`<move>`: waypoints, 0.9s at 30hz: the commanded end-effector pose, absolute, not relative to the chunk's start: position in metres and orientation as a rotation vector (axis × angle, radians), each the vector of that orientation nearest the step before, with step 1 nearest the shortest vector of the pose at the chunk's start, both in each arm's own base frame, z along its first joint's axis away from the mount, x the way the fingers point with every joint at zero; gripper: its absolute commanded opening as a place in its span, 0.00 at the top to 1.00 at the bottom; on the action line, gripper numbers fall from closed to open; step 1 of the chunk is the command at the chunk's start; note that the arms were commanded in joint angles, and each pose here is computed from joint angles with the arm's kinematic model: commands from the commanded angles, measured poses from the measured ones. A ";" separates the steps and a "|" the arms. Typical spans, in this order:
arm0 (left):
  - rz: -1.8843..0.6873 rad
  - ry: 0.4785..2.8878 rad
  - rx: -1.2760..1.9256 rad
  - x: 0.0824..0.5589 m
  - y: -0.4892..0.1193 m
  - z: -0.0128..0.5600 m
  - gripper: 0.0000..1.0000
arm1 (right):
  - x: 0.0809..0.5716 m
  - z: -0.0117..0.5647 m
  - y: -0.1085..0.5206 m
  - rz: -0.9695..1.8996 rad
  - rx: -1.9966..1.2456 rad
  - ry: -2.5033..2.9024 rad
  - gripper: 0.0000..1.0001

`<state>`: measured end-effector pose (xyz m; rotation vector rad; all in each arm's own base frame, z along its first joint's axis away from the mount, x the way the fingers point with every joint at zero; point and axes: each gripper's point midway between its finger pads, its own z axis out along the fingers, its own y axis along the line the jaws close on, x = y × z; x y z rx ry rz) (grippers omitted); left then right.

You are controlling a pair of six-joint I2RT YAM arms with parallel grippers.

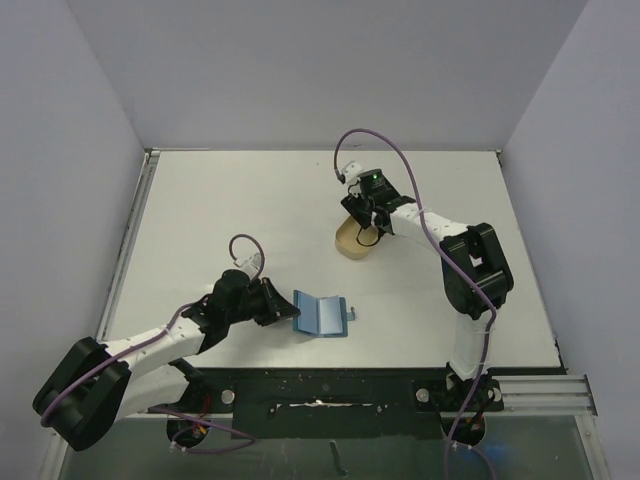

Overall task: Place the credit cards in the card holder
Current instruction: Pick up the credit card from the storage box.

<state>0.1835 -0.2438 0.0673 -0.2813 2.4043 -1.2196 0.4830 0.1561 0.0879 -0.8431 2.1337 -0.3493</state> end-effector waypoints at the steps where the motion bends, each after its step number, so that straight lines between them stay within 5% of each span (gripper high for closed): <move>1: -1.251 2.337 -0.274 0.191 -0.247 0.080 1.00 | 0.491 0.085 0.158 -0.342 -0.843 2.105 0.26; 6: -1.250 2.340 -0.277 0.190 -0.246 0.078 1.00 | 0.493 0.086 0.154 -0.356 -0.826 2.100 0.25; 17: -1.241 2.344 -0.281 0.191 -0.245 0.076 1.00 | 0.497 0.098 0.150 -0.382 -0.800 2.077 0.46; 27: -1.247 2.344 -0.280 0.191 -0.246 0.076 1.00 | 0.496 0.101 0.148 -0.389 -0.801 2.074 0.54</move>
